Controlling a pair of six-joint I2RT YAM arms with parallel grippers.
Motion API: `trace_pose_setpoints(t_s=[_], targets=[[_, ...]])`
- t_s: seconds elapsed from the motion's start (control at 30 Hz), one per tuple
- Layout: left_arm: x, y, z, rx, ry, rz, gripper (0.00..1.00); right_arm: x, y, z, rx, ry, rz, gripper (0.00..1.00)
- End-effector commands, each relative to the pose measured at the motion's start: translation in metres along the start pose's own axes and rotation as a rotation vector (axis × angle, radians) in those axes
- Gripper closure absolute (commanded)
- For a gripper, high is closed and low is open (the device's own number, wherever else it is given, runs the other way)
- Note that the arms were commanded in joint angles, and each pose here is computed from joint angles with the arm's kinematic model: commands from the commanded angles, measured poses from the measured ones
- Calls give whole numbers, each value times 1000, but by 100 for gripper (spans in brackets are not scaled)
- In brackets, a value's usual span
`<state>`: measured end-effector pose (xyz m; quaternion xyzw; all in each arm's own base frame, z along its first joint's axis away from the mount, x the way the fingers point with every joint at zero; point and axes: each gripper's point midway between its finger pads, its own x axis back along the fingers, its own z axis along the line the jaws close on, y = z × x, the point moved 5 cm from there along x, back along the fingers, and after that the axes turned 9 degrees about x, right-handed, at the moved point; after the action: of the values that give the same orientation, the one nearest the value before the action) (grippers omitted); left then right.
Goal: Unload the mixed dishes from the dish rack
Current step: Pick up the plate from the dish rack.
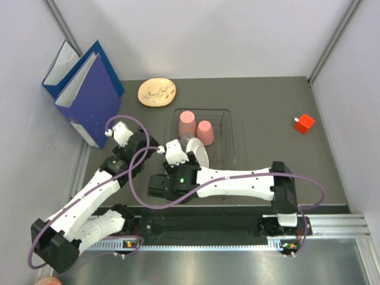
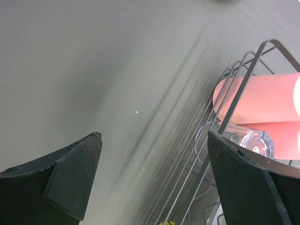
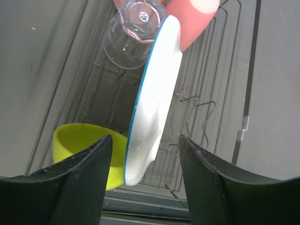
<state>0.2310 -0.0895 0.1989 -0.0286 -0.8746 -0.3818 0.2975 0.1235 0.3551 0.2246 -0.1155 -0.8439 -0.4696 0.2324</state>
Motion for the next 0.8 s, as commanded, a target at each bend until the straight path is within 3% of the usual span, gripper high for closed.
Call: trace_pose_setpoints(t_s=[0.0, 0.5, 0.63, 0.77], targets=[[0, -1, 0, 30, -9, -5, 1, -3, -1, -13, -24, -52, 6, 44], [-6, -7, 1, 22, 7, 9, 2, -26, -33, -31, -13, -162, 68, 53], [-7, -8, 0, 21, 6, 14, 2, -28, -36, -37, -26, -166, 73, 61], [-8, -10, 0, 23, 7, 19, 2, -28, -37, -37, -26, -168, 71, 79]])
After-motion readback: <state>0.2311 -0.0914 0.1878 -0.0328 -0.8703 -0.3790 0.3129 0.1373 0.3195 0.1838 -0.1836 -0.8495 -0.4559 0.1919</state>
